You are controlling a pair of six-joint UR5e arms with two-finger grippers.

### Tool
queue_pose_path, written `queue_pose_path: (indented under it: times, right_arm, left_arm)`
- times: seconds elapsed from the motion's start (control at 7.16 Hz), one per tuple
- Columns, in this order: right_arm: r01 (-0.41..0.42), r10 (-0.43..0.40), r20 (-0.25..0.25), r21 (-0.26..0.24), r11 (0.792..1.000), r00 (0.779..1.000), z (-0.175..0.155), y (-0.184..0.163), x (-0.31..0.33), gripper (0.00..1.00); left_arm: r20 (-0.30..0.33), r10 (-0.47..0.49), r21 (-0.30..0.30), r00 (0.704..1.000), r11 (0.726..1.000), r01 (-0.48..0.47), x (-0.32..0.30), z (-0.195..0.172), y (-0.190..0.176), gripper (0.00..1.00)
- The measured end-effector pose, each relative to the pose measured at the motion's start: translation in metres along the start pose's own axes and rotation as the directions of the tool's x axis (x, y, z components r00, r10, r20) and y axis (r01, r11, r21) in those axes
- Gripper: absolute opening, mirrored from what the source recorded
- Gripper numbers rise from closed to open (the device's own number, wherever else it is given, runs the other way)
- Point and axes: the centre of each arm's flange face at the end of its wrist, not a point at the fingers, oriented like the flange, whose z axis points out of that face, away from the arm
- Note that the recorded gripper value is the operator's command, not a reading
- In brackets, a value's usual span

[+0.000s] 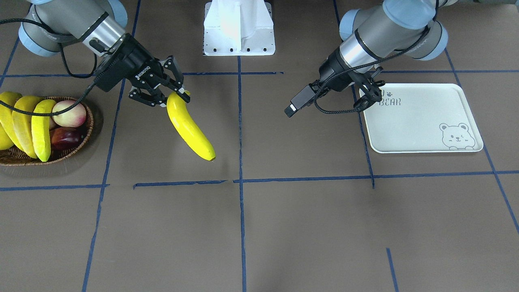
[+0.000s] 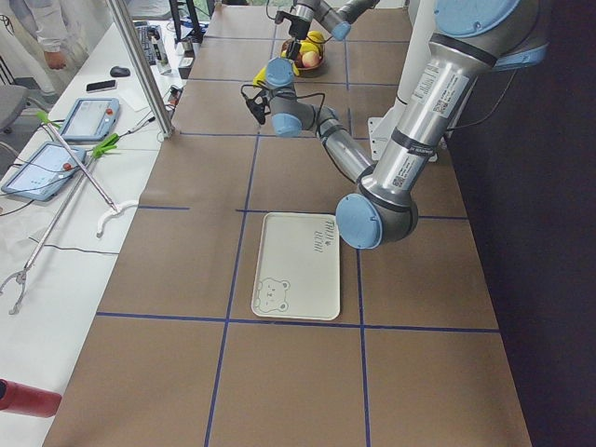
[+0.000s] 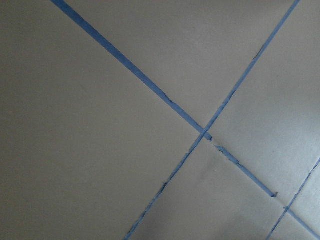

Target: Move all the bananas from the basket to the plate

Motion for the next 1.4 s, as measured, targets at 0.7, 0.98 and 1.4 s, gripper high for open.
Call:
queue_pose_path:
  times: [0.7, 0.98, 1.4]
  right_arm:
    - [-0.036, 0.035, 0.046, 0.011, 0.999, 0.998, 0.058, 0.024, -0.062, 0.02]
    - [-0.045, 0.044, 0.059, 0.022, 0.999, 0.997, 0.064, 0.029, -0.075, 0.02]
    - [-0.052, 0.050, 0.071, 0.025, 0.998, 0.996, 0.063, 0.030, -0.082, 0.02]
  left_arm:
    - [-0.156, -0.144, 0.039, 0.977, 0.988, 0.152, 0.040, 0.048, 0.045, 1.00]
    - [-0.159, -0.191, 0.040, 0.969, 0.979, 0.200, 0.046, 0.060, 0.046, 1.00]
    - [-0.148, -0.207, 0.039, 0.967, 0.976, 0.215, 0.044, 0.074, 0.046, 0.89]
